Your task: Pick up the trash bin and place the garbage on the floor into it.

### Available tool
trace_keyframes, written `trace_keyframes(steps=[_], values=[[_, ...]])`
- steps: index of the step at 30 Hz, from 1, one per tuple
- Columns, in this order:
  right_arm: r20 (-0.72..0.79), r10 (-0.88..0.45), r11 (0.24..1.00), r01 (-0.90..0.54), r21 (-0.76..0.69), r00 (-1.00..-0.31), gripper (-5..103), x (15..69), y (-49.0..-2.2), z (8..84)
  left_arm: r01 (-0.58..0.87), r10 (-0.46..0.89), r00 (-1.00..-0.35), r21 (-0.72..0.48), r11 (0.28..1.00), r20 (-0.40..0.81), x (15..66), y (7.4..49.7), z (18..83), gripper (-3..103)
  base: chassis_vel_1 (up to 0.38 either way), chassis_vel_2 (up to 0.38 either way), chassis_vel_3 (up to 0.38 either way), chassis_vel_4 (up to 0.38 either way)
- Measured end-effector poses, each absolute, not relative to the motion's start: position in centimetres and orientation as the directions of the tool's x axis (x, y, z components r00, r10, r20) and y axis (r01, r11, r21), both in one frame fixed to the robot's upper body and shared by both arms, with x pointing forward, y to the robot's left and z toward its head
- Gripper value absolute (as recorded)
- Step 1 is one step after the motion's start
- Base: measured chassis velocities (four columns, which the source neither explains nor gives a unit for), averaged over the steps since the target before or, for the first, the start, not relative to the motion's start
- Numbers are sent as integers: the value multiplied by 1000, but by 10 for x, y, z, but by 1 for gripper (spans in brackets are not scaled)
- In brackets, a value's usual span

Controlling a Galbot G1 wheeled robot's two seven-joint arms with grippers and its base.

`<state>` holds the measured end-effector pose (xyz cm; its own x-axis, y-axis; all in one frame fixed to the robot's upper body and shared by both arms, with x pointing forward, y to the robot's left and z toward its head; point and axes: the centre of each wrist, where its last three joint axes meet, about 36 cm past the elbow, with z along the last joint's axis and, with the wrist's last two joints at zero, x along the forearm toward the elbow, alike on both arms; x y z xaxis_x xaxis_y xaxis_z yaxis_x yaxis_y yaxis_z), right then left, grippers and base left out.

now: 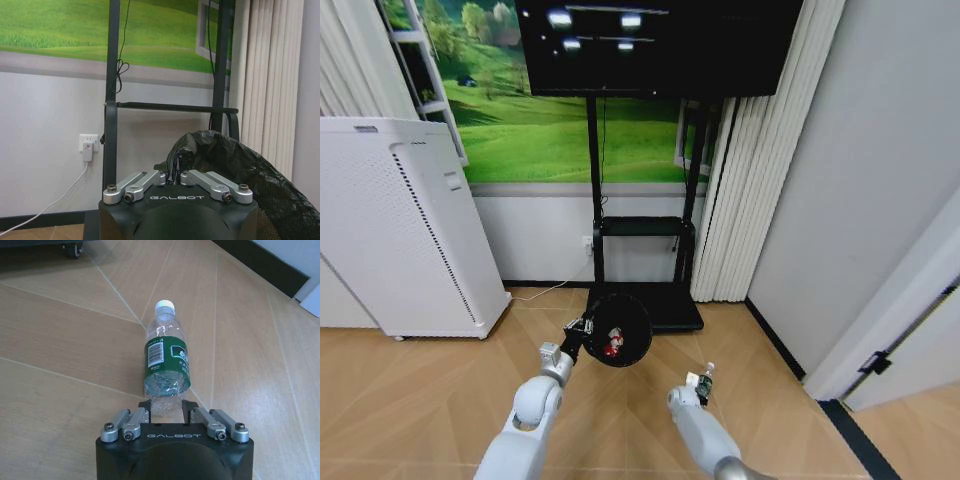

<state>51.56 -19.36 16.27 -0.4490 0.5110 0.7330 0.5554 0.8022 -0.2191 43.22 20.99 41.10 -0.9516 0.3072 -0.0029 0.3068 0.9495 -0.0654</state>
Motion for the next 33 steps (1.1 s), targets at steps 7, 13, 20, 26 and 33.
trace_keyframes(steps=[7, 13, 20, 26, 33], values=[[706, 535, 791, 568, -226, -464, 31, 494, -213, 163, 305, 306, -952, -65, 950, -3, 432, 211, 411, 8, 0, 0, 0, 0], [676, 568, 767, 599, -228, -470, 31, 489, -234, 168, 305, 305, -952, -66, 950, -3, 432, 211, 411, 8, 0, 0, 0, 0], [615, 606, 741, 638, -208, -504, 31, 486, -262, 186, 298, 299, -954, -63, 952, 2, 432, 213, 409, 8, 0, 0, 0, 0], [533, 656, 706, 684, -184, -534, 31, 488, -297, 213, 293, 294, -956, -62, 954, 11, 433, 214, 405, 8, 0, 0, 0, 0], [447, 703, 665, 735, -135, -554, 31, 486, -338, 242, 278, 279, -960, -57, 959, 18, 436, 220, 402, 8, 0, 0, 0, 0]])
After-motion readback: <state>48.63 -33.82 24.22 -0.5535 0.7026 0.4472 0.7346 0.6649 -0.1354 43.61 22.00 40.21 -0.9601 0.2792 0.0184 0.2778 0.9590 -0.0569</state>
